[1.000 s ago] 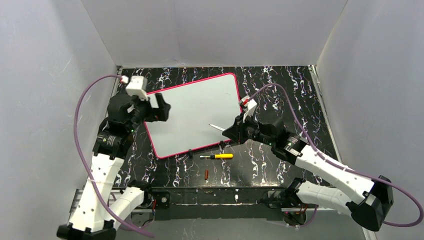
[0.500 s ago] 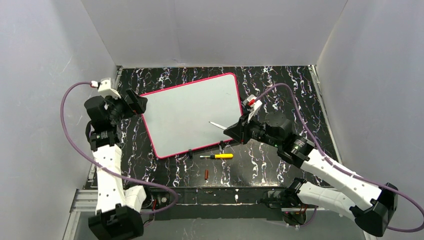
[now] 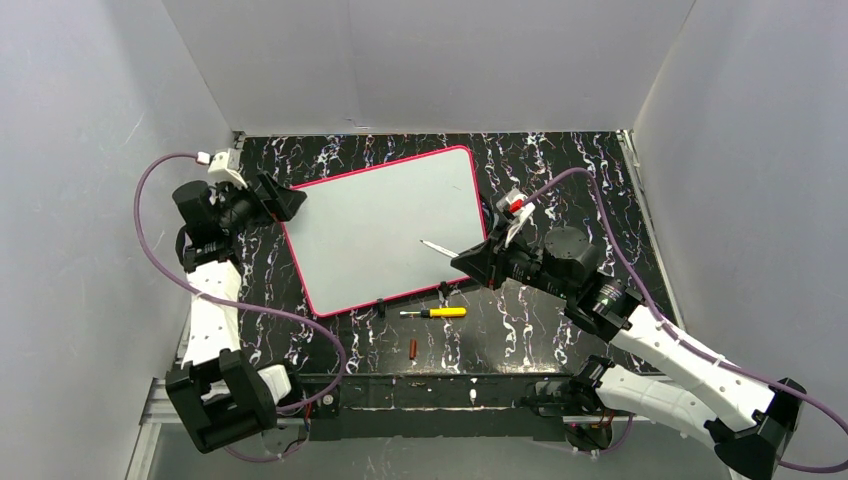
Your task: Write a sentence on the whiteboard
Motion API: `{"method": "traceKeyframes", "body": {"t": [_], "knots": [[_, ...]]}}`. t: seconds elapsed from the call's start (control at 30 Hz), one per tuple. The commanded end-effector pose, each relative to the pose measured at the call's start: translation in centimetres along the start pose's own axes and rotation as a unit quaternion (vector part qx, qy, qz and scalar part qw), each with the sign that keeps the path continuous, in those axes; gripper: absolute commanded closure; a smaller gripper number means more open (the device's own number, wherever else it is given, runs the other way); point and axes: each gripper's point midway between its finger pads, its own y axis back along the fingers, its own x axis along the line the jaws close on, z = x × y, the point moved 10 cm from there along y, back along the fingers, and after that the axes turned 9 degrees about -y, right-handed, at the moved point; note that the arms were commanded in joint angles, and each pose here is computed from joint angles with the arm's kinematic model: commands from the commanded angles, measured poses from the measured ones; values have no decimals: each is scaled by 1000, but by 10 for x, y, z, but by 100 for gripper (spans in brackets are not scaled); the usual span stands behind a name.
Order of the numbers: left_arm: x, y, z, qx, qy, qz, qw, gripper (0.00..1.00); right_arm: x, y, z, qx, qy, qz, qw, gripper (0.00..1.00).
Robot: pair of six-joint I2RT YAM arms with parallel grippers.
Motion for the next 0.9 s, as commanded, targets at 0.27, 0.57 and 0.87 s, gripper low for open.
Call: {"method": "traceKeyframes", "body": {"t": [0.27,0.57,0.87], "knots": [[-43,5,-7,-10,-46,-130,990,6,0,-3,-4,-3,2,10,1000,99],[-57,2,-16,12,-53,-139,989,7,-1,-2,-5,-4,0,9,1000,99],[-60,3,-23,38,-57,-108,992,6,-2,-4,-6,0,-4,7,1000,99]]}}
